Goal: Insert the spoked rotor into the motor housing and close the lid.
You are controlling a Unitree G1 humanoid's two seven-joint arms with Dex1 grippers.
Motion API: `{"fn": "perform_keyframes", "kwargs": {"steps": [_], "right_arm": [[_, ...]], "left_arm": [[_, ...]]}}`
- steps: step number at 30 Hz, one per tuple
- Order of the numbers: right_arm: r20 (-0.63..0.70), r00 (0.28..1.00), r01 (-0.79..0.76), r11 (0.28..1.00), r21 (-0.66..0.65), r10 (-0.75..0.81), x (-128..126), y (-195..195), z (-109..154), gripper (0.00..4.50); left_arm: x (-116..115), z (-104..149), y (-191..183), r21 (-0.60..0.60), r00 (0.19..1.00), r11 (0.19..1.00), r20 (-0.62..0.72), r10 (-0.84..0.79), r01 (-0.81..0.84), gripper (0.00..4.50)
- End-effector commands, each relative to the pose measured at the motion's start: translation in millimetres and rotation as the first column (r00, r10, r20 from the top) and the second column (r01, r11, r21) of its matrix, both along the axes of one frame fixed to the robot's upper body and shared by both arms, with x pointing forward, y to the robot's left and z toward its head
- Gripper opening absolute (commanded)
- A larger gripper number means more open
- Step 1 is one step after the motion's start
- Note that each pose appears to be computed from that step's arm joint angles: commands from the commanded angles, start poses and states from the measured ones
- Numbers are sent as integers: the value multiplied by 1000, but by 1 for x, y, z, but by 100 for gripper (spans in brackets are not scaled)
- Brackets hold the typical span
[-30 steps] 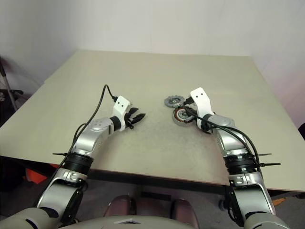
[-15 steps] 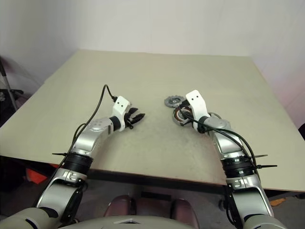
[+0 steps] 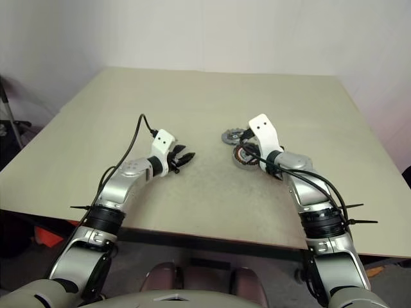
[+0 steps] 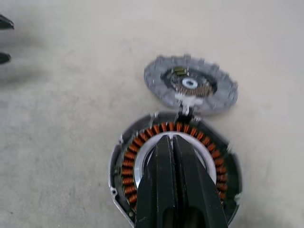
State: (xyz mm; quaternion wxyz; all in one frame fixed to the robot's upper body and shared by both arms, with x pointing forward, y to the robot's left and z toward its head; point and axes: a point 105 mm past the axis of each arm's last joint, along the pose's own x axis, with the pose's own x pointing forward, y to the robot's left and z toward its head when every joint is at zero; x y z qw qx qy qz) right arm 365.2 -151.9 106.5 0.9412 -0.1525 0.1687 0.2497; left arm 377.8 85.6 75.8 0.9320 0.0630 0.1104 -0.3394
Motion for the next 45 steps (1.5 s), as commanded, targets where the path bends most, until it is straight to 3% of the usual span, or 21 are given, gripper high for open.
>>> {"fn": "perform_keyframes", "kwargs": {"steps": [1, 13, 23, 31, 37, 40, 45], "right_arm": [[40, 999, 8, 1000, -1, -8, 2, -4, 11, 5], [-29, 999, 44, 999, -17, -45, 2, -13, -19, 5], [100, 995, -12, 1000, -6, 12, -2, -8, 23, 5], [96, 994, 54, 998, 27, -56, -2, -19, 25, 5], [98, 983, 147, 986, 77, -154, -8, -49, 33, 5], [84, 965, 239, 963, 124, -250, -17, -83, 40, 64], [0, 900, 424, 874, 239, -436, -25, -128, 45, 222]], "left_arm": [[3, 12, 0, -7, 999, 1000, 45, -4, 5, 243], [2, 13, 0, -5, 999, 1000, 47, -8, 9, 243], [4, 25, 6, -25, 998, 1000, 69, -11, 13, 243], [0, 35, -2, -55, 995, 997, 91, -42, 47, 243], [-6, 30, -4, -61, 996, 997, 80, -49, 54, 243], [-7, 27, -6, -64, 996, 996, 70, -53, 58, 243], [-7, 24, -11, -71, 996, 995, 58, -66, 70, 243]]}}
